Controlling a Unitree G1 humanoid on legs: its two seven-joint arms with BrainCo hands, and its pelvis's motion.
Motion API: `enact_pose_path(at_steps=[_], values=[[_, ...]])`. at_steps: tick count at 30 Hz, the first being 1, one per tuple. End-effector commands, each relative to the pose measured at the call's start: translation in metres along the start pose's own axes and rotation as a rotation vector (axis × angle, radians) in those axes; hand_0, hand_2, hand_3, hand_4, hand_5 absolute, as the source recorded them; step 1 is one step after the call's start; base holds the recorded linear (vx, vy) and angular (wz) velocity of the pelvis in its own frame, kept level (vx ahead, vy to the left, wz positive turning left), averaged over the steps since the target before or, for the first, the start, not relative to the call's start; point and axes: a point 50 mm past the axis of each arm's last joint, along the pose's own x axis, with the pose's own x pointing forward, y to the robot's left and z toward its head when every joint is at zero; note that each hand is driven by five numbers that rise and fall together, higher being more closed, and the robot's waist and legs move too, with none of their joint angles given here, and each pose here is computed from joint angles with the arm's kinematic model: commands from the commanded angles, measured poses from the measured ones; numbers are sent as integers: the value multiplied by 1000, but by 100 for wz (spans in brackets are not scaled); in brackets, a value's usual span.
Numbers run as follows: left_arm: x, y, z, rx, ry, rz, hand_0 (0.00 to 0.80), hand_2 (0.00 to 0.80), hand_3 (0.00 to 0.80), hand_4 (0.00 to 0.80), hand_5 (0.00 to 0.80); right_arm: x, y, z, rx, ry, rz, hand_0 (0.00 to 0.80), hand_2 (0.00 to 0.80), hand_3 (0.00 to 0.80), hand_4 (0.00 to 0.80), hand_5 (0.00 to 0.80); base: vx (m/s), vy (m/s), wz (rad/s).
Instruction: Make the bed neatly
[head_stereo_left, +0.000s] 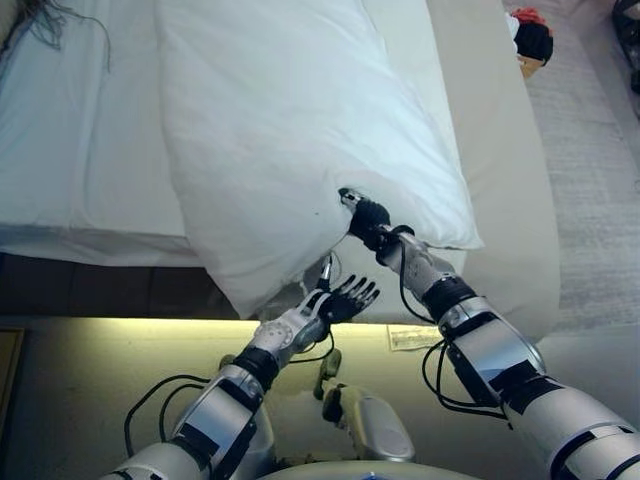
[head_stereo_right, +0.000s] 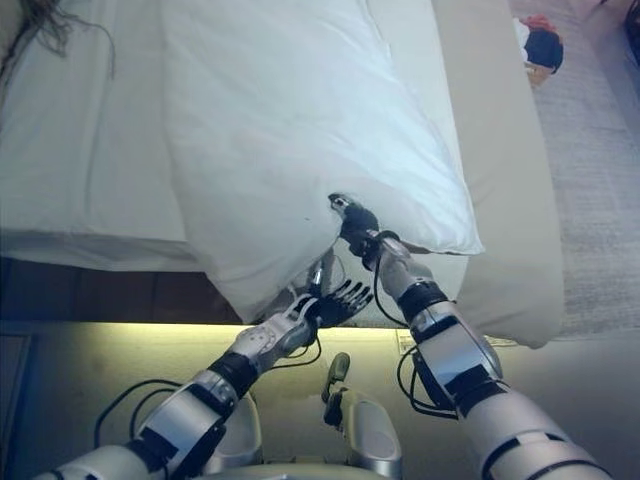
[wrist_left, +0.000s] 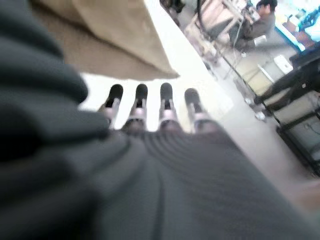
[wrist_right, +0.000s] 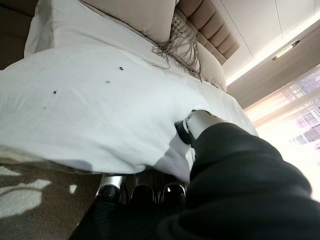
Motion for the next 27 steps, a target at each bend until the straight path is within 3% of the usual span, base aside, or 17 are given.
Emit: enact_pose_path(at_steps=[1, 8, 20, 27], values=[[24, -61, -43, -58, 75, -318, 0, 0, 0, 0, 0, 5, 47, 47, -39, -181, 215, 800, 800, 800, 800, 800, 0, 0, 0], [21, -93, -20, -76, -162, -490, 0, 0, 0, 0, 0, -1, 41, 43, -18, -189, 217, 800, 800, 800, 800, 800, 8, -24, -8], [10, -95, 11, -120, -446, -488, 0, 0, 0, 0, 0, -6, 34, 36, 14, -207, 207, 800, 800, 800, 800, 800, 2, -2, 0], [7, -93, 22, -107, -477, -485, 0, 0, 0, 0, 0, -8, 31, 35, 18, -203, 205, 800, 800, 800, 800, 800, -2, -3, 2]])
